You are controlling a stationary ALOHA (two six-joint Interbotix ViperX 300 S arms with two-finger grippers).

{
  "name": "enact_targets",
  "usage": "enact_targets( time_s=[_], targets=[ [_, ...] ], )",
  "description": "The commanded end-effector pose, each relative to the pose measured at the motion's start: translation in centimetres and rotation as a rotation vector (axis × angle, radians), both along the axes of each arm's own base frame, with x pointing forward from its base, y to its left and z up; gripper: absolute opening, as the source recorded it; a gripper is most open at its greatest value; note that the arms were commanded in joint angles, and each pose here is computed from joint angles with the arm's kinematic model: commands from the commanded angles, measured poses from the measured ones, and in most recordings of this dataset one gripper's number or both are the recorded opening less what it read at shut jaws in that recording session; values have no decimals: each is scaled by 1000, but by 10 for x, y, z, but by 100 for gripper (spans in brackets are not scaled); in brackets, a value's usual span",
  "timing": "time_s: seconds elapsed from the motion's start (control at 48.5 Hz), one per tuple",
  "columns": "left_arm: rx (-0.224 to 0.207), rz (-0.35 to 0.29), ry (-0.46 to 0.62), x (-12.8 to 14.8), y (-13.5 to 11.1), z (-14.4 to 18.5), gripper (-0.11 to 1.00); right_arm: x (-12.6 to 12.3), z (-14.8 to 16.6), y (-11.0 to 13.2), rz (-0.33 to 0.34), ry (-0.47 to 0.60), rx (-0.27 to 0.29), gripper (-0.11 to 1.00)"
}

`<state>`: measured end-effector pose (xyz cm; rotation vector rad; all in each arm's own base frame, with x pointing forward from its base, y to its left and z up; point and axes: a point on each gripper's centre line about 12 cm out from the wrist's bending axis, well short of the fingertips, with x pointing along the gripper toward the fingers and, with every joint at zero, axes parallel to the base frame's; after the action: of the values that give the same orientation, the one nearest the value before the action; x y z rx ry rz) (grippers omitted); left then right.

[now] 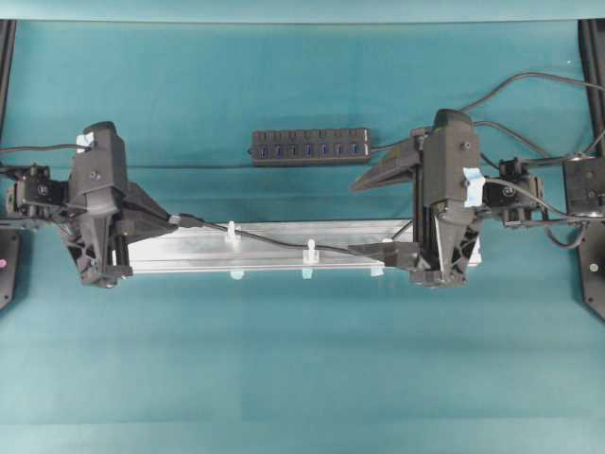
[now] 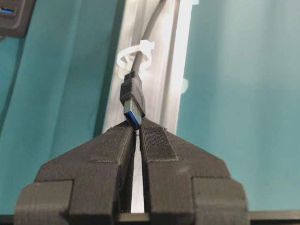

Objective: Pass the USB cable through three rings with both arms.

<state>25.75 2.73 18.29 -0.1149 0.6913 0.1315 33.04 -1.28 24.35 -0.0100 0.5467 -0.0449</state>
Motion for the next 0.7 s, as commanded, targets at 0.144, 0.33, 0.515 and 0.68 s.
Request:
enact_targets(
  time_s=[0.144, 0.33, 0.515, 0.68],
  targets=[
    [4, -2, -29, 4, 0, 8, 7, 1, 7, 1, -2, -26, 10, 78],
    [4, -2, -27, 4, 0, 8, 7, 1, 6, 1, -2, -23, 10, 78],
    [4, -2, -29, 4, 0, 8, 1, 1, 7, 1, -2, -26, 10, 78],
    [4, -4, -27, 4, 0, 8, 1, 1, 6, 1, -2, -23, 10, 78]
  ],
)
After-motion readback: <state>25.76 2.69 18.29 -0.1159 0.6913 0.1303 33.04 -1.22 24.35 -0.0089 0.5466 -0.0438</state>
